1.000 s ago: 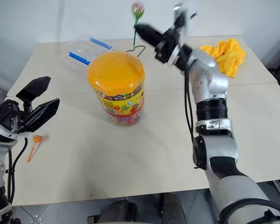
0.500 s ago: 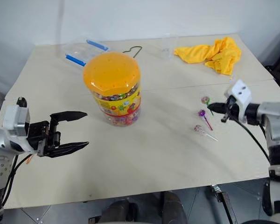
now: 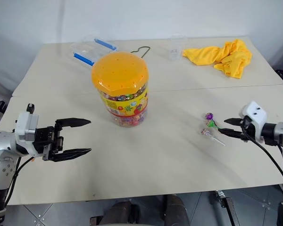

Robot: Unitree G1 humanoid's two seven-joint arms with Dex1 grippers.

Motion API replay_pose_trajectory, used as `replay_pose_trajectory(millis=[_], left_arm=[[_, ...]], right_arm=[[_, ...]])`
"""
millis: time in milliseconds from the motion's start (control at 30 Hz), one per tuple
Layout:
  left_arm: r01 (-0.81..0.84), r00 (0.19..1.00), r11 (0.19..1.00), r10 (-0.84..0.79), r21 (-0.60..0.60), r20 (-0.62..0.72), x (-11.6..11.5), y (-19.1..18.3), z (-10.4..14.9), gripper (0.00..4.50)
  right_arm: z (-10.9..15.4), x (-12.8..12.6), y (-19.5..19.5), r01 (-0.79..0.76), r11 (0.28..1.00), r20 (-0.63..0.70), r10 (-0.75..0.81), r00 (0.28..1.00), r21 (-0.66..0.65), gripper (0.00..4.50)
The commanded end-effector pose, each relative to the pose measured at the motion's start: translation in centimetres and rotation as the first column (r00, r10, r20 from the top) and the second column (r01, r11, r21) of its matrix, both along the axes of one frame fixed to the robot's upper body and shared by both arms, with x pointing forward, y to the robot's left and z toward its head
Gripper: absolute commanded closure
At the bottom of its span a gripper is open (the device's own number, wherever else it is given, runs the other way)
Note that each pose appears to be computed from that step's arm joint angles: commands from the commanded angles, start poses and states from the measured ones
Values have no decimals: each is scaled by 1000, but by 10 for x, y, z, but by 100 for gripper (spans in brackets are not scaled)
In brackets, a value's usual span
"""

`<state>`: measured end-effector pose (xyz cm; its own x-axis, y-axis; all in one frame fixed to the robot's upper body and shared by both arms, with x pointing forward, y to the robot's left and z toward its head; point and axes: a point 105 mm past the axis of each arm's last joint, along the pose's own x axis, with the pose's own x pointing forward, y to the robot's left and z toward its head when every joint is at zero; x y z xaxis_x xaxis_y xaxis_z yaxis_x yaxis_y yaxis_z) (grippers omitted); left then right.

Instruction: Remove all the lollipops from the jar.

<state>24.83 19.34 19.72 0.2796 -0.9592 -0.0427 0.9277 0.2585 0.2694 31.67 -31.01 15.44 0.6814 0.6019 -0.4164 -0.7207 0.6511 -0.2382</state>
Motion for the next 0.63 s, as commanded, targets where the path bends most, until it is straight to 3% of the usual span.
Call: replay_pose_trajectory(millis=[33, 100, 167, 333, 467, 633], left_arm=[[-84, 996, 996, 84, 11, 24, 3, 12, 6, 0], [-171, 985, 985, 170, 36, 26, 7, 24, 0, 0], [-231, 973, 970, 230, 76, 24, 8, 35, -9, 0], [-388, 920, 912, 392, 132, -2, 2, 68, -30, 0], [-492, 868, 861, 496, 129, -3, -6, 83, -42, 0], [-580, 814, 809, 580, 93, 37, -5, 84, -46, 0]], right_arm=[[42, -14, 19, -141, 985, 194, 119, 974, 102, 77], [65, -20, 37, -220, 960, 342, 151, 927, 171, 11], [76, -25, 48, -247, 950, 419, 148, 896, 192, 5], [75, -54, 100, -431, 877, 443, 307, 842, 211, 5], [53, -68, 138, -522, 838, 466, 402, 788, 159, 5], [26, -61, 140, -478, 862, 469, 356, 808, 168, 5]])
